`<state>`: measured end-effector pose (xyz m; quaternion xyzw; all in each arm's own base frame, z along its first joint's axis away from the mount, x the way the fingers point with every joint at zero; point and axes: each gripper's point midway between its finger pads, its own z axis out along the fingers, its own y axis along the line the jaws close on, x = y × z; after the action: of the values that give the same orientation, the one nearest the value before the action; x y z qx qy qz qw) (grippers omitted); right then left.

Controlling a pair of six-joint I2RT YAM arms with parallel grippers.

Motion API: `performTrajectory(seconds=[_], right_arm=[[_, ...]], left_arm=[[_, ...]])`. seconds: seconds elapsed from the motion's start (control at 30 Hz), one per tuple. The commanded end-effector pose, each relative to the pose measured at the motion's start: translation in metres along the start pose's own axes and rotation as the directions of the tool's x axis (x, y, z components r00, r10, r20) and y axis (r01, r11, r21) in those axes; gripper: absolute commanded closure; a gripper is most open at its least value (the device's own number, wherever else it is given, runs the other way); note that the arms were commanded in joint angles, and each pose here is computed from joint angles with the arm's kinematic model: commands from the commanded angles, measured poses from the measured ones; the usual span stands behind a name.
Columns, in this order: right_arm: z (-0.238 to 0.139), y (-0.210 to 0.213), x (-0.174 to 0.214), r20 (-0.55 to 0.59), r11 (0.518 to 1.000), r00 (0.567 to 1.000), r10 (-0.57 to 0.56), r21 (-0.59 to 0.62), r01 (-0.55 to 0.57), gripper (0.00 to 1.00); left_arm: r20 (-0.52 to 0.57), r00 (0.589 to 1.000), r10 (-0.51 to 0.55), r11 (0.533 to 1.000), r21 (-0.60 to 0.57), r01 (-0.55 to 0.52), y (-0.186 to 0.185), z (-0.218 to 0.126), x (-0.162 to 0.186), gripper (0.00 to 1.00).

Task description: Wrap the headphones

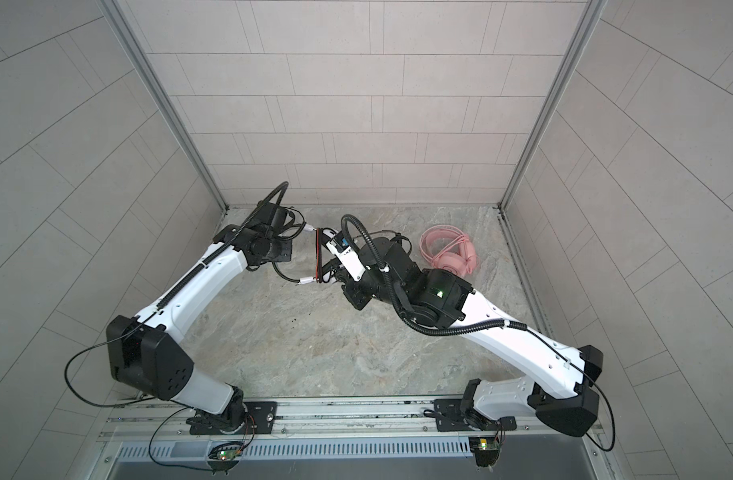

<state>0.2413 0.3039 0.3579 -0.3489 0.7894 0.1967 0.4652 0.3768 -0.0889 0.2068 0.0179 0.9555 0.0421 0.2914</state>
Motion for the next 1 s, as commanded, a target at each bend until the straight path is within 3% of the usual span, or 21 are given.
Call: performTrajectory(seconds=[0.0,0.23,0.37,0.67,0.83,0.97], right_arm=[[0.003,-0.022,-0.007,-0.012,0.998,0.999,-0.045,0.039,0.046,0.98],[0.027,-0.076,-0.006,-0.034,0.996,0.998,0.046,0.074,-0.043,0.98],[0.042,-0.106,0.007,-0.066,0.991,0.991,0.118,0.077,-0.113,0.98],[0.076,-0.113,0.054,-0.146,0.978,0.968,0.204,-0.004,-0.207,0.97],[0.077,-0.101,0.061,-0.119,0.962,0.963,0.242,-0.099,-0.254,0.92],[0.071,-0.104,0.065,-0.1,0.959,0.961,0.258,-0.091,-0.267,0.79]], left_arm=[[0.033,0.996,0.08,0.983,0.166,-0.084,-0.033,-0.022,-0.002,1.0],[0.048,0.982,0.185,0.902,0.388,-0.189,-0.08,-0.044,0.021,1.0],[0.08,0.971,0.223,0.864,0.445,-0.235,-0.089,-0.057,0.025,1.0],[0.16,0.975,0.157,0.762,0.608,-0.223,-0.113,-0.098,0.013,1.0],[0.176,0.977,0.12,0.757,0.621,-0.205,-0.115,-0.104,0.003,1.0],[0.162,0.98,0.115,0.79,0.583,-0.189,-0.109,-0.095,0.0,1.0]])
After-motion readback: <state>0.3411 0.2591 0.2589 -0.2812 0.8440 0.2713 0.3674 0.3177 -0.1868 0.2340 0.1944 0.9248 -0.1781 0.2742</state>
